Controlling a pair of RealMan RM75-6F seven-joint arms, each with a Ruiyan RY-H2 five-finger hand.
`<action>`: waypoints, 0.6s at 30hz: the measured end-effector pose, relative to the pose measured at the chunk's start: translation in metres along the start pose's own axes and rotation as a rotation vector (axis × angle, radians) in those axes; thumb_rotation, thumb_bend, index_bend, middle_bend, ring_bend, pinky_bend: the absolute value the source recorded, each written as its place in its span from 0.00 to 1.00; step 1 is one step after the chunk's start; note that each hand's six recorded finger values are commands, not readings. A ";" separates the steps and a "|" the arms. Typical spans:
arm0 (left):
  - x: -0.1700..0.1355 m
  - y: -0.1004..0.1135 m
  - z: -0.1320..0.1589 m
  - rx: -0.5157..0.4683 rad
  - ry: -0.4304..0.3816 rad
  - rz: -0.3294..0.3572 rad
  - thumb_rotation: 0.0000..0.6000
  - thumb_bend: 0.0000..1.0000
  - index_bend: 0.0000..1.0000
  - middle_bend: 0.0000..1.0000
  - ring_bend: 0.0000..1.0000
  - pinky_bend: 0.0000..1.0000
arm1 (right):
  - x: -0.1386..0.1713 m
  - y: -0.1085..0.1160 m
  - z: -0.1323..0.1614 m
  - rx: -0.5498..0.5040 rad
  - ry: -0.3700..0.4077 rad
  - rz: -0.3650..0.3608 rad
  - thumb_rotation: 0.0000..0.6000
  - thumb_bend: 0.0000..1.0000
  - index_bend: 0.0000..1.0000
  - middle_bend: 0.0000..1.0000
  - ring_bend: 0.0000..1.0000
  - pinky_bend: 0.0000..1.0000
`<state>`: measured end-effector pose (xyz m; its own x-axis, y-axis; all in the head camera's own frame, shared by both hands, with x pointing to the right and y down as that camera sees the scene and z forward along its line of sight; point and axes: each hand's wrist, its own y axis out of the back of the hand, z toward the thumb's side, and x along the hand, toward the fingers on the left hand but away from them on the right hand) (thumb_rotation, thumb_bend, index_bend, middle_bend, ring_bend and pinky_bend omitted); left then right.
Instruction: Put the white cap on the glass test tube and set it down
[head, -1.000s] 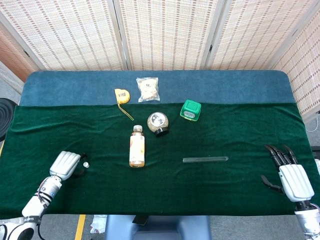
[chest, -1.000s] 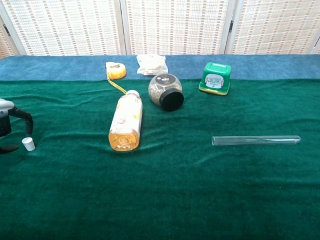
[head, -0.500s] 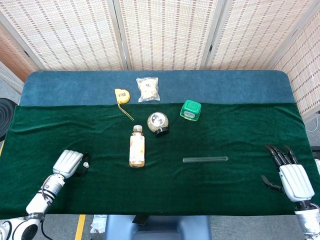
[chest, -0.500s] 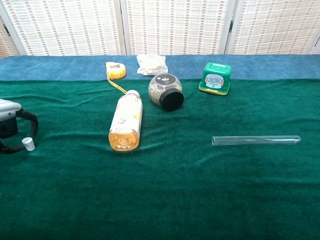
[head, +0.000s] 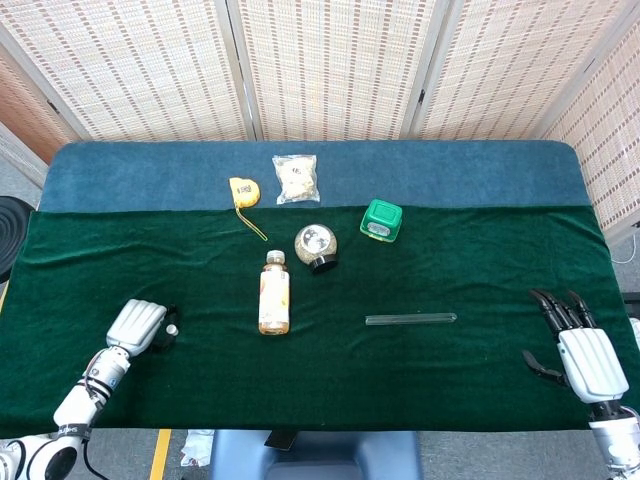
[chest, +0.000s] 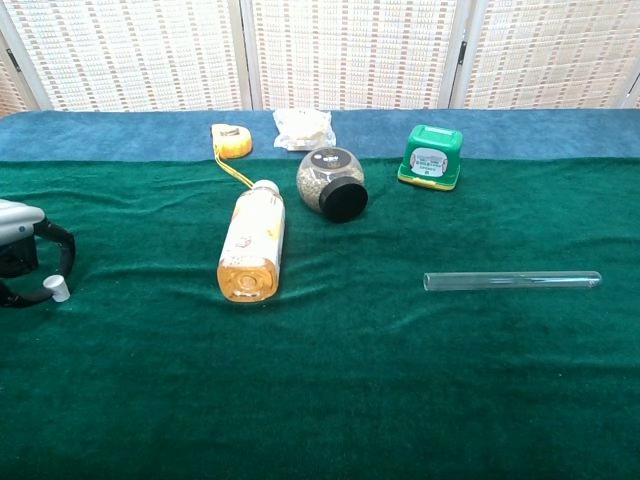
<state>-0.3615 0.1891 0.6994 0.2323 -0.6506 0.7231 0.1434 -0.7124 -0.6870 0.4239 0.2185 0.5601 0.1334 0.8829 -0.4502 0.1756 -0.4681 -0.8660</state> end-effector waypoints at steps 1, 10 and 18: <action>0.000 0.000 0.000 -0.001 0.000 0.000 1.00 0.40 0.51 1.00 0.88 0.82 | 0.000 0.000 0.000 0.000 0.000 0.001 1.00 0.36 0.07 0.14 0.16 0.02; 0.002 0.000 -0.002 -0.006 -0.001 0.010 1.00 0.43 0.56 1.00 0.88 0.82 | -0.001 -0.001 0.001 0.001 0.002 0.004 1.00 0.36 0.07 0.14 0.16 0.02; 0.000 0.006 -0.004 -0.048 -0.002 0.033 1.00 0.51 0.60 1.00 0.89 0.83 | -0.002 -0.001 0.005 0.014 0.014 0.010 1.00 0.36 0.08 0.15 0.17 0.02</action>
<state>-0.3646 0.1841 0.6958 0.2383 -0.6735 0.6997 0.0897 -0.7022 -0.7063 0.4186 0.2170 0.5607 0.1489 0.8775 -0.4559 0.1608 -0.4764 -0.8644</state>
